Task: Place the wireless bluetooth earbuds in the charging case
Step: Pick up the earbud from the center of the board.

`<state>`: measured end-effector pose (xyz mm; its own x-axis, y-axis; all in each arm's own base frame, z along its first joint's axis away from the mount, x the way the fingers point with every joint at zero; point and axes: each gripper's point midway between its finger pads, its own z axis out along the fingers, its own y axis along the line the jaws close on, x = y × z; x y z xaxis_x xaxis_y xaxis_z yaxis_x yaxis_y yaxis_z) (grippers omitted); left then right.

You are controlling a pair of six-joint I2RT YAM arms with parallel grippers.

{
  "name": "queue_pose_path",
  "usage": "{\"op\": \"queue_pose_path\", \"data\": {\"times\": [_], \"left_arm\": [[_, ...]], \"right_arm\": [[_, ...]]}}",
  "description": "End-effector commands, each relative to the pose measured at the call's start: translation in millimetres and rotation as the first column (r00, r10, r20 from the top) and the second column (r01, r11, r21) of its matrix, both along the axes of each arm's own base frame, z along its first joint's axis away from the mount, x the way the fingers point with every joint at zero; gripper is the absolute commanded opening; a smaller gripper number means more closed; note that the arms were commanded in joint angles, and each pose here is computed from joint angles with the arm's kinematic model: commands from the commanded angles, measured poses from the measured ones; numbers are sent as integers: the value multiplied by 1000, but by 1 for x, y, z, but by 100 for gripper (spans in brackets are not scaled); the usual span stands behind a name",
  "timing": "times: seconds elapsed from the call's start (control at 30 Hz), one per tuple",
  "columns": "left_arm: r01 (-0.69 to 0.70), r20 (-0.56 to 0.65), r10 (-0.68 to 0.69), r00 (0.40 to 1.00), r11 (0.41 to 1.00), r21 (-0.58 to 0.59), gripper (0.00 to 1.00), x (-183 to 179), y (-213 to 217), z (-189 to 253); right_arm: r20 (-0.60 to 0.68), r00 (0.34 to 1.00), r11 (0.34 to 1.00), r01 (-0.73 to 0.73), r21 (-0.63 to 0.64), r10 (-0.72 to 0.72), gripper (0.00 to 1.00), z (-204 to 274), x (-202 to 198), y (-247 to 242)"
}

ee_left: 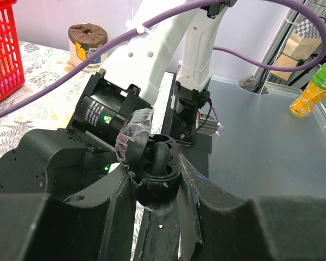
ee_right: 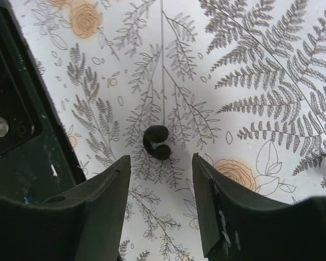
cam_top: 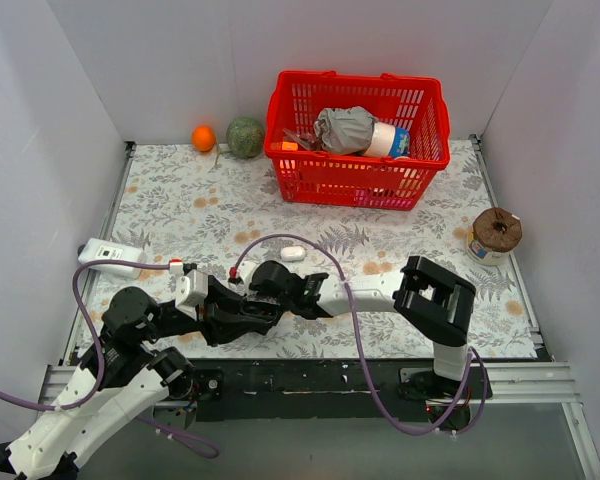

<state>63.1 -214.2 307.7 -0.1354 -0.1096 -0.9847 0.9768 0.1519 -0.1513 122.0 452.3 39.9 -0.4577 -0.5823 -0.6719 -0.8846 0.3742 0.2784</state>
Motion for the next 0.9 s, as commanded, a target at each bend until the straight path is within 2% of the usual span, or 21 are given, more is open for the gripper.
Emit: {"op": "queue_pose_path", "data": {"times": [0.0, 0.27, 0.87], "left_arm": [[-7, 5, 7, 1000, 1000, -13, 0, 1, 0, 1], [5, -5, -5, 1000, 1000, -15, 0, 0, -1, 0], [4, -9, -4, 1000, 1000, -15, 0, -1, 0, -1]], "right_arm": [[53, 995, 989, -92, 117, 86, 57, 40, -14, 21], [33, 991, 987, -136, 82, 133, 56, 29, -29, 25], [43, 994, 993, -100, 56, 98, 56, 16, -16, 33]]}}
